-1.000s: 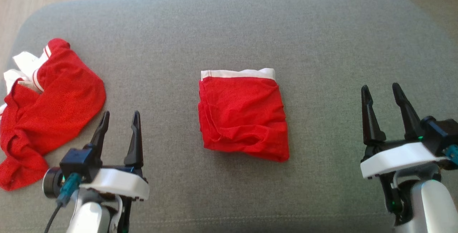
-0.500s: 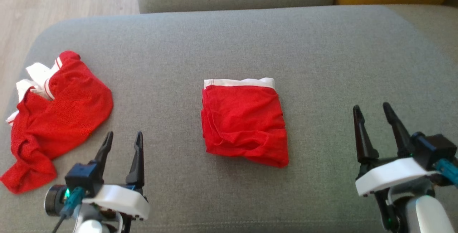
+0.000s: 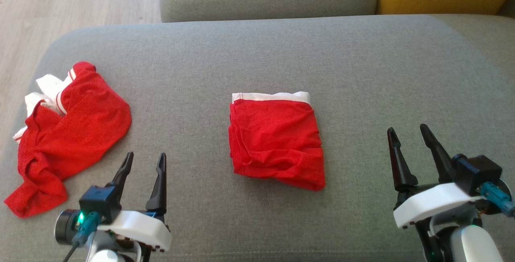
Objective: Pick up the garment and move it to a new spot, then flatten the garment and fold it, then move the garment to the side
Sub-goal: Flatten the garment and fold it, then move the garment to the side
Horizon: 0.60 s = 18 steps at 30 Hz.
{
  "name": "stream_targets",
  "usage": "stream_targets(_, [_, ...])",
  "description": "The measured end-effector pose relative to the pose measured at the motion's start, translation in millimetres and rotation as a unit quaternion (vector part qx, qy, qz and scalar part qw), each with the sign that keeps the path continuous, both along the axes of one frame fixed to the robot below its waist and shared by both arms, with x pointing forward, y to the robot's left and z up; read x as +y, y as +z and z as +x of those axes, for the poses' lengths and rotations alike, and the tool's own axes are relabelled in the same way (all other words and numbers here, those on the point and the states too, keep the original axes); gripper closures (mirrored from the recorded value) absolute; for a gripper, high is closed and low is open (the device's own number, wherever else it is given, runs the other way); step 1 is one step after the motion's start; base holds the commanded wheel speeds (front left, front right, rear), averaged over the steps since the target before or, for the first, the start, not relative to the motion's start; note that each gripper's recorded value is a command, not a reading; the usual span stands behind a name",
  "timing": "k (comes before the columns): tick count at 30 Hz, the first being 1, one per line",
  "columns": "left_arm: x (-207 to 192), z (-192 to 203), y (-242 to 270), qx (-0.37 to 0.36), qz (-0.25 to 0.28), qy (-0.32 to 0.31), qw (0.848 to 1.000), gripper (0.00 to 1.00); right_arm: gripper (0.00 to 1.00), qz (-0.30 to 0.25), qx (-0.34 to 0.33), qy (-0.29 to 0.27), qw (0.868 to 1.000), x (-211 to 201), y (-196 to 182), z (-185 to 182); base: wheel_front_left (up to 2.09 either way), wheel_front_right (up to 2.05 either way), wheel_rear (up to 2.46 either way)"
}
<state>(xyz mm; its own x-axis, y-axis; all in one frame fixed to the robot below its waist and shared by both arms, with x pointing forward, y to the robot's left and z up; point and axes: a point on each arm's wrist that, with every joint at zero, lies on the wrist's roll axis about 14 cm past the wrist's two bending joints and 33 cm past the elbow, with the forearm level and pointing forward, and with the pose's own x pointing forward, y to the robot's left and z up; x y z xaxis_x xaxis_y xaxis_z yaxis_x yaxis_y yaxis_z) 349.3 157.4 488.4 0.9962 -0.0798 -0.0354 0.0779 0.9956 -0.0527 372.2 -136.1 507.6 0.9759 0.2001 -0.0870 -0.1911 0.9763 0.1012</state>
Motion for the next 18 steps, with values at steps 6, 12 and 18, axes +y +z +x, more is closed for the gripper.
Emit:
stream_targets(6, [-0.4,-0.2,-0.5,0.001,0.0,-0.001,1.0,0.0,0.0,0.0,0.0,0.001,1.0,0.4,-0.2,0.0,0.0,0.0,0.0])
stream_targets(12, [-0.8,-0.3,-0.7,0.001,0.001,-0.002,1.0,0.0,0.0,0.0,0.001,0.001,1.0,0.7,-0.7,0.2,0.0,0.0,0.0])
stream_targets(18, [-0.4,0.7,-2.3,0.003,0.0,-0.001,1.0,0.0,0.0,0.0,0.011,0.004,1.0,2.6,-7.4,1.9,0.0,0.0,0.0])
